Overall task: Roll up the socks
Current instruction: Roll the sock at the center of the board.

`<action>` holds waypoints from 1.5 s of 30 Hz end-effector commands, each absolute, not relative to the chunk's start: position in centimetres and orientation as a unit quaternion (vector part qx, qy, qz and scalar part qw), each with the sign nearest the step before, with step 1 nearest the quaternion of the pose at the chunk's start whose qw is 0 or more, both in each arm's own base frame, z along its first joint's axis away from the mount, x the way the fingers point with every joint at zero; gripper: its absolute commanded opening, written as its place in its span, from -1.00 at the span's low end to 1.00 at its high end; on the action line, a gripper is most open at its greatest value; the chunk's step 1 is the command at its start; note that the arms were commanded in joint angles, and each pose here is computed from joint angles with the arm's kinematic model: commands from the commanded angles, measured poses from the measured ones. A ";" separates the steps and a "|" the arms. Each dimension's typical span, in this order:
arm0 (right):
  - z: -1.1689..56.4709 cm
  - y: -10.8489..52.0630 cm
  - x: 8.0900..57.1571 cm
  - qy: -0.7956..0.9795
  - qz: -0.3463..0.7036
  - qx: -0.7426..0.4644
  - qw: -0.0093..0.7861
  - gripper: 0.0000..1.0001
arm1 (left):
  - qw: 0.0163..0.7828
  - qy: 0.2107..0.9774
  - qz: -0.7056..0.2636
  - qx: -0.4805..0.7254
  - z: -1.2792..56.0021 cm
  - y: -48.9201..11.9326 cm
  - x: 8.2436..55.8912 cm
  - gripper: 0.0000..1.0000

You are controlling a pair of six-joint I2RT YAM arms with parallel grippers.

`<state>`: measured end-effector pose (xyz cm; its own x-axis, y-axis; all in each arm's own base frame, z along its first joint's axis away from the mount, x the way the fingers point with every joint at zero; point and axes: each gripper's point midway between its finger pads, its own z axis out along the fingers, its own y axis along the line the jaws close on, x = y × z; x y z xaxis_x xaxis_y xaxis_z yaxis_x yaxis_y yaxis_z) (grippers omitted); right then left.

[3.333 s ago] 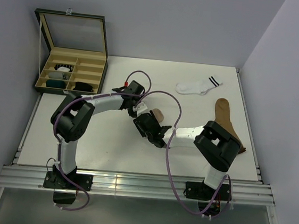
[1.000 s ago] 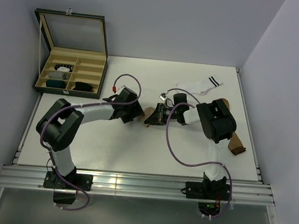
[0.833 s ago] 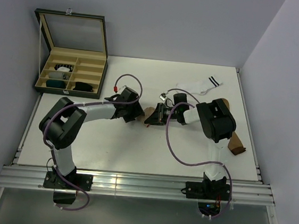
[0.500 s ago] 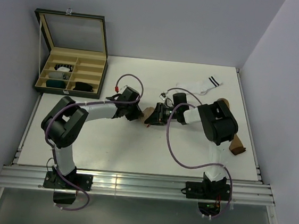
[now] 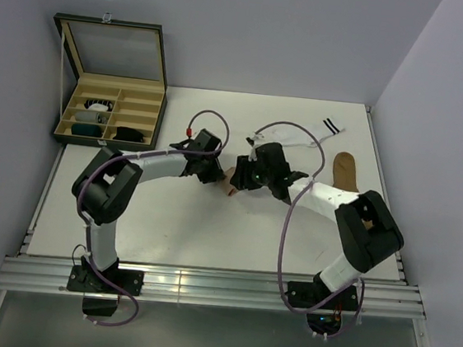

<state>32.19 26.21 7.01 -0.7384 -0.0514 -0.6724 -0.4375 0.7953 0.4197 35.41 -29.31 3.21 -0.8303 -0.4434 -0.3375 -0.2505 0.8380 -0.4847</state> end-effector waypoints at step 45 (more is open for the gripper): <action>2.3 31.4 28.0 0.880 0.334 -0.243 0.233 -1.00 | 0.275 0.907 -0.222 -0.230 8.6 -24.4 36.1 0.44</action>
<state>31.57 30.72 2.75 -0.6388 -0.2816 -0.7160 -0.5935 0.7725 0.2258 35.42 -25.20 6.22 -0.8052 -0.4695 -0.3622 -0.2714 0.8349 -0.4788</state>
